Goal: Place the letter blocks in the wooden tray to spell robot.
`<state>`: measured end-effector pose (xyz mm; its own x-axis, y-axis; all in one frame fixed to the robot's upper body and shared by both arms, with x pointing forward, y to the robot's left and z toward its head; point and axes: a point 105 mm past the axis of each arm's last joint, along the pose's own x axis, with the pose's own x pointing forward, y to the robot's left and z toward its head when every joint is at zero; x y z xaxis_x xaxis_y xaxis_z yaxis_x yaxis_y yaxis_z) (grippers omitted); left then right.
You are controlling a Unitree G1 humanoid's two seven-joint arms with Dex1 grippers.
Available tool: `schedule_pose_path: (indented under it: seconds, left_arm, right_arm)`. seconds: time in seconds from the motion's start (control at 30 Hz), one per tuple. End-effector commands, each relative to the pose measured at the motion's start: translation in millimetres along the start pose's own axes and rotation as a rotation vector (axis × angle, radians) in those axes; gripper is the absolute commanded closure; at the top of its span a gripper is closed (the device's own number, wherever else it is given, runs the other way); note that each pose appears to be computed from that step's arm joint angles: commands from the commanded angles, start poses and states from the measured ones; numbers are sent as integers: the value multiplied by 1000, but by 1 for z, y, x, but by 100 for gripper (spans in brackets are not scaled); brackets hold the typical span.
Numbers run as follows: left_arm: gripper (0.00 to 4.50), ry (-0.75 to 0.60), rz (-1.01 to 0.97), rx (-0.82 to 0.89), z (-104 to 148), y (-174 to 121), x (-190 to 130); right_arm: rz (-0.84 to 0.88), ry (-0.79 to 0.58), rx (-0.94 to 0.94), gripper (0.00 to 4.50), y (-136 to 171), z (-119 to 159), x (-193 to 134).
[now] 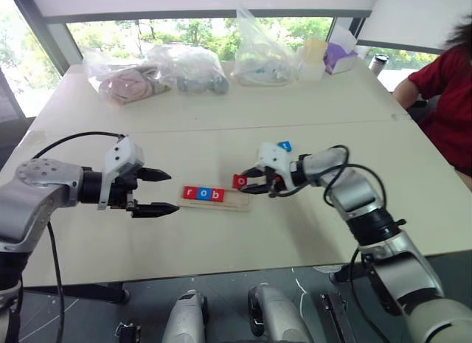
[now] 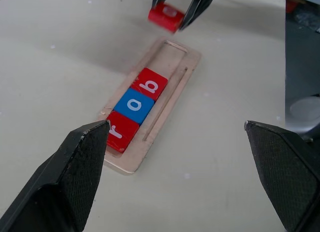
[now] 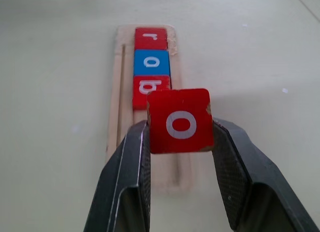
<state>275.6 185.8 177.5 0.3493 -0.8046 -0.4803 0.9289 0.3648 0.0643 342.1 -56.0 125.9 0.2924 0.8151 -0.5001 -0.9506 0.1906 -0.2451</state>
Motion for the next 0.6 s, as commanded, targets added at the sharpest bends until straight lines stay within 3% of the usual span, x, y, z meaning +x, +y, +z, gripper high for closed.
schedule_pose_path:
  seconds: [0.03, 0.6]
  left_arm:
    - [0, -19, 22, 45, 9, 0, -4]
    - [0, -32, -14, 31, 7, -13, 7]
  right_arm:
    - [-43, 24, -32, 335, -2, 3, -1]
    - [39, 66, -24, 335, 13, -8, 11]
